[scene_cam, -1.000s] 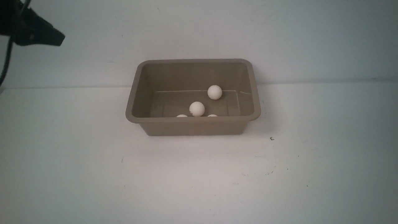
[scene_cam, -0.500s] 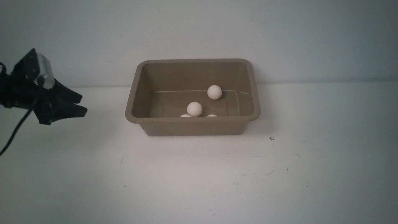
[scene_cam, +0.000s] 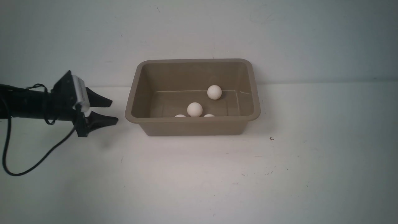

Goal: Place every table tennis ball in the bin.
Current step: Use the left arm to clamp the table tennis ball closest to it

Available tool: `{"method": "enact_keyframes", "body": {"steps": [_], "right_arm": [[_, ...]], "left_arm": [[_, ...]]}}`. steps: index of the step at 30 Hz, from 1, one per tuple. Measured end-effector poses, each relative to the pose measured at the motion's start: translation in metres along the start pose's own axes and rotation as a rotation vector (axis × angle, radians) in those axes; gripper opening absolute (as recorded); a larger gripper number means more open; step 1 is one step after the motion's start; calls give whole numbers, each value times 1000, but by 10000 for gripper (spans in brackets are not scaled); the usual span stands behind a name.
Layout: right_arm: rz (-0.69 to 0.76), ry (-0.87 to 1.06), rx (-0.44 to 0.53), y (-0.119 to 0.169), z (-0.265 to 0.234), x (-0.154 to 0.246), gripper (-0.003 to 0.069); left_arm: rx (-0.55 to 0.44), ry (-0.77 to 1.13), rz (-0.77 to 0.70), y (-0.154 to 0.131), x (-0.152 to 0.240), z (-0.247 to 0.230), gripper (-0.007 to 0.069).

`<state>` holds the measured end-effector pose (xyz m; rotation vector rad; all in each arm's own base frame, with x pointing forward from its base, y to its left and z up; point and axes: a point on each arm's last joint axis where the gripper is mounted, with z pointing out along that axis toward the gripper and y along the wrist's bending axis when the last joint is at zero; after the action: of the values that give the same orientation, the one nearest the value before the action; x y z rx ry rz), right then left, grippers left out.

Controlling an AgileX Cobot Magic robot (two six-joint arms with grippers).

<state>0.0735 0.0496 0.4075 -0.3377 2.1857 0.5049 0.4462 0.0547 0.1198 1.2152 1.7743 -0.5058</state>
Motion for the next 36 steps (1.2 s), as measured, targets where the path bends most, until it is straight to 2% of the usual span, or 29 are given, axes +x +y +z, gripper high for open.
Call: {"method": "enact_keyframes", "body": {"steps": [10, 16, 28, 36], "right_arm": [[31, 23, -18, 2, 0, 2, 442], [42, 45, -15, 1, 0, 4, 442], [45, 47, -14, 1, 0, 4, 442], [48, 82, -6, 2, 10, 1, 442]], "left_arm": [[-50, 0, 0, -3, -3, 34, 482], [-117, -9, -17, 2, -5, 38, 482], [-143, -38, -42, 5, -6, 38, 482], [-184, -88, -98, 17, 15, 56, 482]]}}
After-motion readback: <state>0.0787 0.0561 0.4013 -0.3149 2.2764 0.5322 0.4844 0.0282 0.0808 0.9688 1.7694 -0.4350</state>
